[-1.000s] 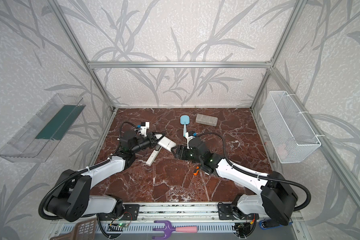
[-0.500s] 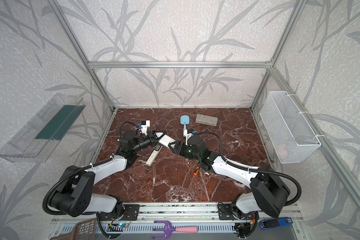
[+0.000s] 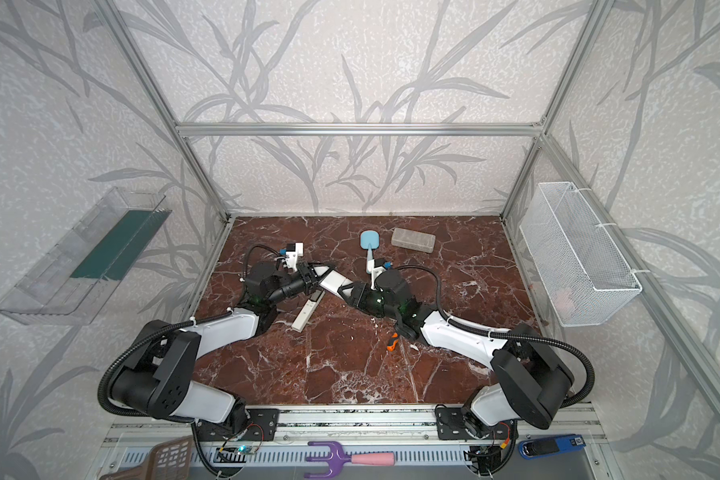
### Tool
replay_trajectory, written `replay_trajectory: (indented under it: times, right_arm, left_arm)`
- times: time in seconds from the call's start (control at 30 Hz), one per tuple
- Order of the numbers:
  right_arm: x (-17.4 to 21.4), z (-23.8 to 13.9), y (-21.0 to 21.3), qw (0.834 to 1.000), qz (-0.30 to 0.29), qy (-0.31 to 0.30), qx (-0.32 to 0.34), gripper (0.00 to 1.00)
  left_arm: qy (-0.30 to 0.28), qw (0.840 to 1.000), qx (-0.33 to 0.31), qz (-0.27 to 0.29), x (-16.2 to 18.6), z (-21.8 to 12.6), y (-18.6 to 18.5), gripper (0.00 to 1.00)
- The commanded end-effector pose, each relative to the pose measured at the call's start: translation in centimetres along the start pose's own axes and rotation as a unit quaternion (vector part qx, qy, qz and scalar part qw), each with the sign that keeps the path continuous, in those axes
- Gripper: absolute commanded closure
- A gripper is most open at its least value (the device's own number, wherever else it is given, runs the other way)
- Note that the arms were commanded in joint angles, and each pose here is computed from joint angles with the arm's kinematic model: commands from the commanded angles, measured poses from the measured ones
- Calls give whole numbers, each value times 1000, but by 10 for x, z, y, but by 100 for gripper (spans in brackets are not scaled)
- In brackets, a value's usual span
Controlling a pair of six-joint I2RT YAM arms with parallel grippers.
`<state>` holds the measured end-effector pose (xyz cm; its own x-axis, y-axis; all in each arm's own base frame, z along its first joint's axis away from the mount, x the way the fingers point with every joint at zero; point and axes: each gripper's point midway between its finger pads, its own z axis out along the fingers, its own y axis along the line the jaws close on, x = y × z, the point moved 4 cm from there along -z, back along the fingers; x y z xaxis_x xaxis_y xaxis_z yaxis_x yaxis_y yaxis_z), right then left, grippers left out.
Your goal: Unload the batteries from the remote control
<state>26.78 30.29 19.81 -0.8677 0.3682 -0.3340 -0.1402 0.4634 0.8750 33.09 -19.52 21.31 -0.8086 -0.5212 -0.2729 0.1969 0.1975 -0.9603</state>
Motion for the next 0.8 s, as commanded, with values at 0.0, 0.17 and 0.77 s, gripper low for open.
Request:
replay_trajectory:
  times: [0.0,0.17,0.77]
  right_arm:
    - [3,-7,-22,998,7,2,55,52]
    - [4,-11,-25,998,9,2,66,57]
    - [4,-21,-14,999,5,-7,38,82]
  left_arm:
    - [6,999,34,20,-1,1,-21,100]
    - [8,999,25,28,2,2,-21,100]
    - [20,999,-3,37,12,3,-17,100]
